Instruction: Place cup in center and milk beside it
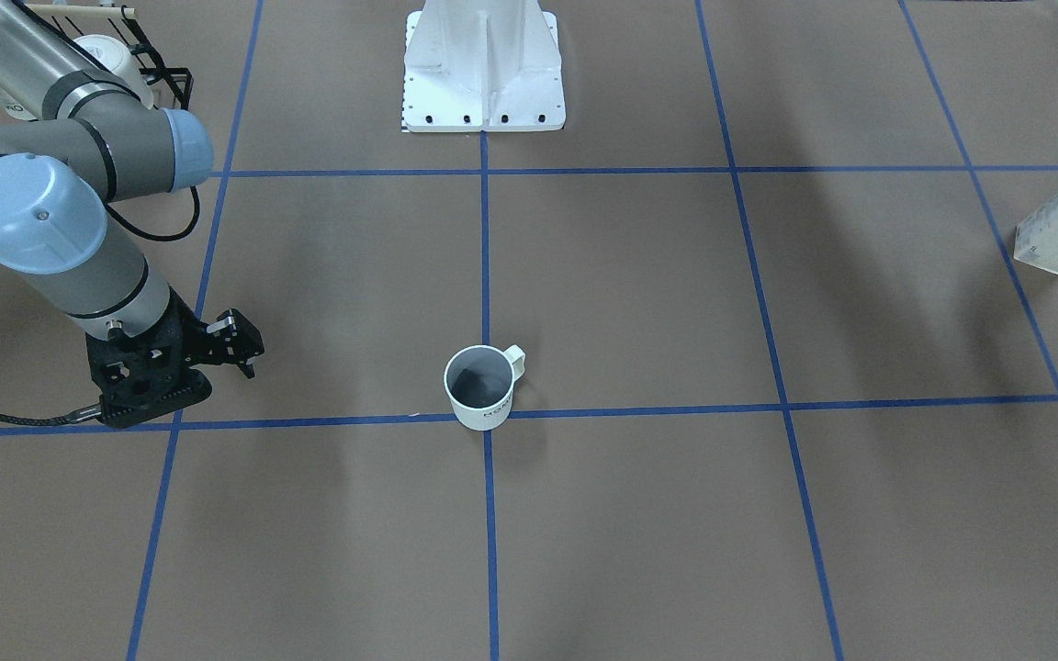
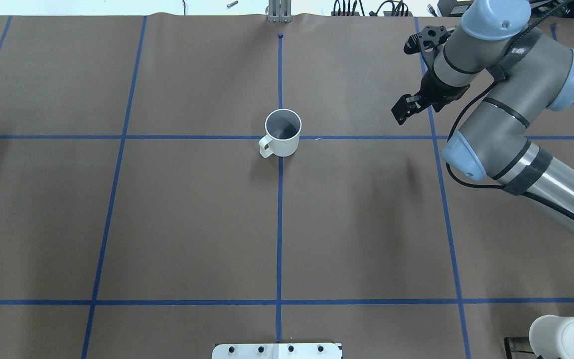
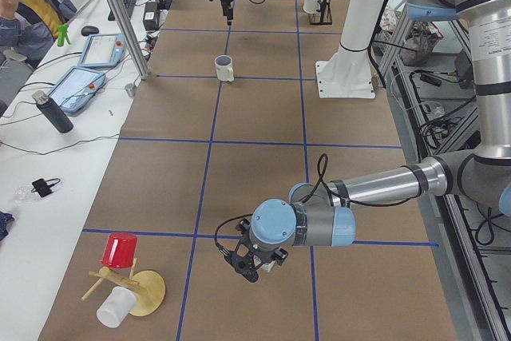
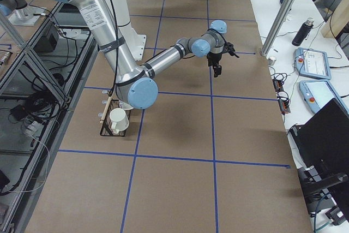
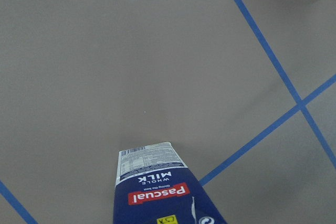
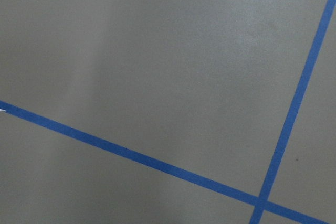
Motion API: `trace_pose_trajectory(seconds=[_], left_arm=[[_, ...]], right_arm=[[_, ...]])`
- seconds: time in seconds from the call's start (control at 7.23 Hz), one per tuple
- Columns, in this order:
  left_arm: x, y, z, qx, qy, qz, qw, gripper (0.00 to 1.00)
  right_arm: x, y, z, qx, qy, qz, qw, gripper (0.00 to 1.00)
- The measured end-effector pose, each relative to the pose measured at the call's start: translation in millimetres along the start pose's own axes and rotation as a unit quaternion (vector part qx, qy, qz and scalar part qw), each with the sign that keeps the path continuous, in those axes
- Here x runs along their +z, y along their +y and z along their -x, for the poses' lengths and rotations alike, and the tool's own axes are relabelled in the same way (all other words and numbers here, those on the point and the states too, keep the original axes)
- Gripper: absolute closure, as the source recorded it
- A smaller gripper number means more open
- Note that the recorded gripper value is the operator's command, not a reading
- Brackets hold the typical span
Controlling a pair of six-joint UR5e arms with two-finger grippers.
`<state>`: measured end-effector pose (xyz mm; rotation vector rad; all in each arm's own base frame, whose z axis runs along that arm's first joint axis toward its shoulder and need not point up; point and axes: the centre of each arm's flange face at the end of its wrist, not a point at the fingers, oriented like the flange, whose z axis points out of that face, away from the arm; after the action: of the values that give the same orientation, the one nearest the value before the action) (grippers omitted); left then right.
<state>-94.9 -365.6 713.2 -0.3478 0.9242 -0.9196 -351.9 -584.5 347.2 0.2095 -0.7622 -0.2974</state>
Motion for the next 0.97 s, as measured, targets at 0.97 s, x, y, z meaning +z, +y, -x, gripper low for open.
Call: trace_pose_trajectory(seconds=[0.97], left_arm=[[10.4,5.0,1.7,0.002,-0.003,0.017,0.9998,0.02]], right_arm=[[-0.2,1.2,-1.0,0.000,0.000,0.000,1.0000,0.00]])
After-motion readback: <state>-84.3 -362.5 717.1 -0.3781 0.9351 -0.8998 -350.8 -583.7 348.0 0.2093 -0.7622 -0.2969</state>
